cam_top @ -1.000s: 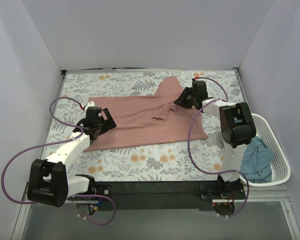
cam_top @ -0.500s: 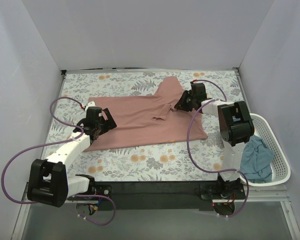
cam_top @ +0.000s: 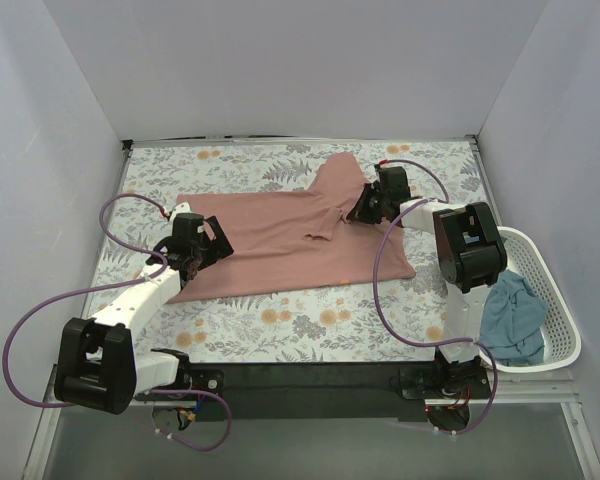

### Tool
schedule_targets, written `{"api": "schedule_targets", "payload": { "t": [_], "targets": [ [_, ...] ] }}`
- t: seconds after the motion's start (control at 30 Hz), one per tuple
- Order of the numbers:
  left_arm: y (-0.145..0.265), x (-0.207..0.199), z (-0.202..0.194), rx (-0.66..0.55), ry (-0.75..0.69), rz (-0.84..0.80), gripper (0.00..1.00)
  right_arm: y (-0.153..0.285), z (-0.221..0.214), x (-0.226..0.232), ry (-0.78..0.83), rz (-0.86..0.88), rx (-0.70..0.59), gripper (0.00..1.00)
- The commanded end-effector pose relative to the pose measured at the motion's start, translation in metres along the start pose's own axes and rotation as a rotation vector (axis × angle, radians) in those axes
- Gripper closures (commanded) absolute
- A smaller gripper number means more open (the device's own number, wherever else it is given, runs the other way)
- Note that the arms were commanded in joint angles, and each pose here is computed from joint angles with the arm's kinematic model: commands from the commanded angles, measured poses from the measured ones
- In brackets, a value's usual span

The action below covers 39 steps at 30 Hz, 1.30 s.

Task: Fold and stack the t-shirts
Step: Fold the tshirt

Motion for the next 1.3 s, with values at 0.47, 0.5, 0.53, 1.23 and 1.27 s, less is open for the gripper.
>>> {"api": "schedule_targets", "payload": {
  "t": [0.47,0.5,0.53,1.23,1.27],
  "targets": [
    [0.000,-0.002,0.002,-0.009,-0.020,-0.007,0.12,-0.025,0.082,0.024,-0.003,0.123,-0.131,0.91],
    [0.000,-0.002,0.002,-0.009,-0.018,-0.007,0.12,-0.027,0.082,0.024,-0.005,0.133,-0.126,0.86],
    [0.000,-0.002,0.001,-0.004,-0.020,-0.010,0.12,-0.029,0.087,0.025,-0.002,0.136,-0.134,0.84],
    [0.000,0.015,0.006,-0.083,0.084,0.202,0.12,0.117,-0.016,-0.040,0.120,-0.284,0.027,0.60],
    [-0.001,0.018,0.005,-0.079,0.101,0.223,0.12,0.122,-0.020,-0.040,0.127,-0.256,0.033,0.60]
  ]
}}
Point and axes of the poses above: each gripper's point midway between its finger pads, its own y axis back along the fingers, its own x axis along the line the jaws close on, z = x × y, the point moved 10 cm from there along y, back along the fingers, and after that the axes turned 13 degrees about y, right-handed, at the moved point
